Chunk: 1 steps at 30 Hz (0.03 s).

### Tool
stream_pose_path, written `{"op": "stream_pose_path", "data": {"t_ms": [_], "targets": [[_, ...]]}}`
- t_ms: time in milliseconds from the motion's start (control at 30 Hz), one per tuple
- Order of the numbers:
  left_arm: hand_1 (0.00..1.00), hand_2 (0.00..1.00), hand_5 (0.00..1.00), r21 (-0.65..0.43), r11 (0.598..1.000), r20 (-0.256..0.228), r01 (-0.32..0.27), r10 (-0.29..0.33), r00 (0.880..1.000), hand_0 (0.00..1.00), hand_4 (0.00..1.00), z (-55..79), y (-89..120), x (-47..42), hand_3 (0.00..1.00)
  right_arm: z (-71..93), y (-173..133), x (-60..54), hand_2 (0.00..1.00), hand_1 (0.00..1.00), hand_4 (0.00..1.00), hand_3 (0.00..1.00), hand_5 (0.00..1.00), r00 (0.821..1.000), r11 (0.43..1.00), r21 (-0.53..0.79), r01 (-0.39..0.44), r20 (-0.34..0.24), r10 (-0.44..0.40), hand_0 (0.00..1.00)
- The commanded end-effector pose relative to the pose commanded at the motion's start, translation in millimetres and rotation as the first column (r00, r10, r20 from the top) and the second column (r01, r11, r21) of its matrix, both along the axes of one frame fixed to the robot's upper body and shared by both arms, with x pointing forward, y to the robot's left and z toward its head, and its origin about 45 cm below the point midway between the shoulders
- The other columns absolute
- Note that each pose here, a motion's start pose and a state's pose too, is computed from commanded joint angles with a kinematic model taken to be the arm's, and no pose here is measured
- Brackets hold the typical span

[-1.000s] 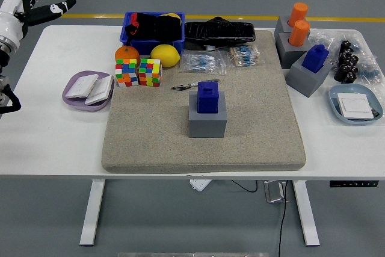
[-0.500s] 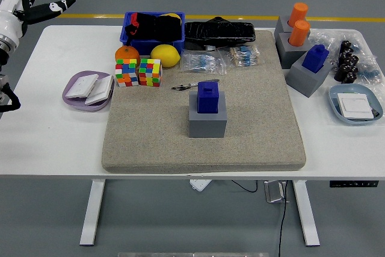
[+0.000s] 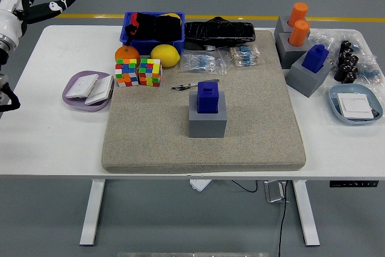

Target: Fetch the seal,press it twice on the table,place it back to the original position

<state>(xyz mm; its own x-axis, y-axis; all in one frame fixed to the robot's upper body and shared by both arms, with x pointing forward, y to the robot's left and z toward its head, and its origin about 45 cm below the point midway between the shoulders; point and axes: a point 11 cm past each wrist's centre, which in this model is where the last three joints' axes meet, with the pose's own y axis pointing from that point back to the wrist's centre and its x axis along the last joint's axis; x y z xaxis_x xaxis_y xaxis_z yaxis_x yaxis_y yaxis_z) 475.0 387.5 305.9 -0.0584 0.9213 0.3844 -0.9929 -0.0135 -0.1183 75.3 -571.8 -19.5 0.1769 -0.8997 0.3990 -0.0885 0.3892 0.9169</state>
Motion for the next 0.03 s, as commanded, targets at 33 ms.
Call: {"op": "stream_pose_path", "data": {"t_ms": [33], "targets": [[0.868, 0.883, 0.177, 0.001, 1.000, 0.000, 0.000, 0.000, 1.000, 0.901, 0.901, -0.1, 0.2, -0.1, 0.905, 0.1, -0.1, -0.1, 0.774, 0.772, 0.816, 0.743, 0.516, 1.000, 1.000, -0.001, 0.000, 0.000, 0.000, 0.850]]}}
